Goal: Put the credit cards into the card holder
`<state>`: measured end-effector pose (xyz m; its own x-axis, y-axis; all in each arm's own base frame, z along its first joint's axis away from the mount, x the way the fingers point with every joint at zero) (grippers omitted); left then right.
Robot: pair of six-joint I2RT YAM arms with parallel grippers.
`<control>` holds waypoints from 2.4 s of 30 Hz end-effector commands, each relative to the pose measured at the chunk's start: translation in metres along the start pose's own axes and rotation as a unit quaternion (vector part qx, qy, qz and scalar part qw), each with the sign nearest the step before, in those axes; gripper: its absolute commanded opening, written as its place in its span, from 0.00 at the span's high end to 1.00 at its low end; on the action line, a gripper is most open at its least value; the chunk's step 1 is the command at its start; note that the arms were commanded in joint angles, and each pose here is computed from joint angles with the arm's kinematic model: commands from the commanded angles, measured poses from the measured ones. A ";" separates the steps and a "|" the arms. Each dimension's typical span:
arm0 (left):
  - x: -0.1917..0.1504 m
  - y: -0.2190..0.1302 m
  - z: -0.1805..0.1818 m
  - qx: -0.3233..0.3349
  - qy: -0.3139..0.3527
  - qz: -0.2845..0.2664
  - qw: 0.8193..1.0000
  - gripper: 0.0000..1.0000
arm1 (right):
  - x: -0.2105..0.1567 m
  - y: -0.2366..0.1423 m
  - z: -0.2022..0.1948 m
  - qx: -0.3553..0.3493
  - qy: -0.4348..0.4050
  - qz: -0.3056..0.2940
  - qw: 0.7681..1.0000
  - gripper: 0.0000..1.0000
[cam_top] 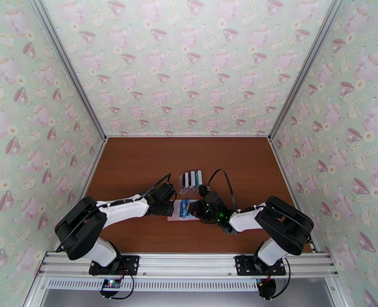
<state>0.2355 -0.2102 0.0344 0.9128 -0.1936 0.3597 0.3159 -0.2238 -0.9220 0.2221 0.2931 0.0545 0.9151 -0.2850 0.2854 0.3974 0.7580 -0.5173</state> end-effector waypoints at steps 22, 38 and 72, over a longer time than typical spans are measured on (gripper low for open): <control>-0.013 -0.002 0.000 -0.009 -0.007 0.019 1.000 0.86 | -0.019 0.006 -0.023 -0.084 -0.003 0.044 0.996 1.00; -0.014 -0.006 -0.004 -0.025 -0.015 0.015 0.999 0.86 | -0.020 0.010 -0.032 -0.156 -0.023 0.077 0.984 0.90; -0.012 -0.003 -0.010 -0.043 -0.020 0.014 0.999 0.86 | -0.020 0.025 0.005 -0.205 -0.111 0.108 0.966 0.77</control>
<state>0.2254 -0.2119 0.0350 0.9270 -0.1677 0.3356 0.2857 -0.2645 -0.9211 0.2161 0.3174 0.0433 0.9602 -0.0130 0.2789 0.2475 0.5018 -0.8288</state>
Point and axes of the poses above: each hand's point on the last joint's axis, 136 mm out from that joint toward the fingers, its own y axis out along the fingers, its own z axis along the line the jaws close on, x = y × z, the point moved 2 cm from there along -y, back along the fingers, and after that the axes turned 3 degrees about y, right-handed, at the moved point
